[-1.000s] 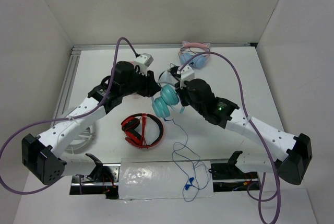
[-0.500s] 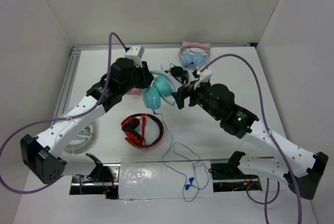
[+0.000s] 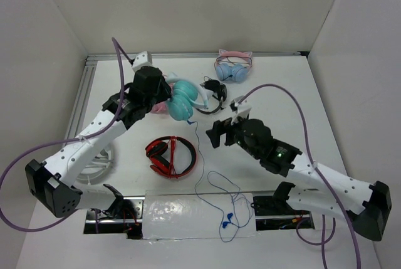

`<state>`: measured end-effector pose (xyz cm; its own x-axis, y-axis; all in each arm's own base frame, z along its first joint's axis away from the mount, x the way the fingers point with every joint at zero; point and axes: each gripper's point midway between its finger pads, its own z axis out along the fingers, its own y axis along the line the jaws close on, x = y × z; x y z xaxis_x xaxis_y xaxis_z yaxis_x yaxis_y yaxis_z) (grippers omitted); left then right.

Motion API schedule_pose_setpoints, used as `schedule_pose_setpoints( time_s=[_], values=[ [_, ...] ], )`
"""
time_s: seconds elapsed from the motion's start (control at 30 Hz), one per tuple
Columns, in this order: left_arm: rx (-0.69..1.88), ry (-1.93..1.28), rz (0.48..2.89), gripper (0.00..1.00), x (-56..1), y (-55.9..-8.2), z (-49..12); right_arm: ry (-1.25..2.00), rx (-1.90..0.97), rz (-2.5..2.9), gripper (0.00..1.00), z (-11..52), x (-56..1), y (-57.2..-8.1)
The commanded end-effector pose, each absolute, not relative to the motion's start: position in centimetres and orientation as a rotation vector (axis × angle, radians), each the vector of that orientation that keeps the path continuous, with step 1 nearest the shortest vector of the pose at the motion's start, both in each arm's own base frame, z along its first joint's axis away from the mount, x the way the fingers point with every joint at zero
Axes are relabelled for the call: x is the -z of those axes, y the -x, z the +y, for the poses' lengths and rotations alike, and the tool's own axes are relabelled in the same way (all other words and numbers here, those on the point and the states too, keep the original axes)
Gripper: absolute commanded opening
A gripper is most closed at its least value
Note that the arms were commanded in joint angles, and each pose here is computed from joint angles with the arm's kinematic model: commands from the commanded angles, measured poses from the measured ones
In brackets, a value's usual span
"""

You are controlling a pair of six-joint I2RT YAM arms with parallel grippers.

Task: Wrap the headphones

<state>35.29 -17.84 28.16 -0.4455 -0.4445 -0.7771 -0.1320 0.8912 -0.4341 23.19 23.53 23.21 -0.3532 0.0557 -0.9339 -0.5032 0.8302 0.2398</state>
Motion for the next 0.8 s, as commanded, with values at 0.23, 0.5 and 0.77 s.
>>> schedule_pose_setpoints(
  time_s=[0.23,0.5,0.77],
  values=[
    [0.579,0.514,1.699,0.0,-42.4,-39.7,-15.9,0.545,-0.72,1.791,1.0,26.3,-15.6,-21.1],
    [0.608,0.559,1.63,0.0,-45.1,-40.6,-13.8,0.518,-0.829,1.762,1.0,27.5,-15.5,-19.7],
    [0.582,0.626,1.631,0.0,-44.4,-41.9,-11.5,0.265,-0.696,1.938,1.0,24.6,-13.8,-19.9]
  ],
)
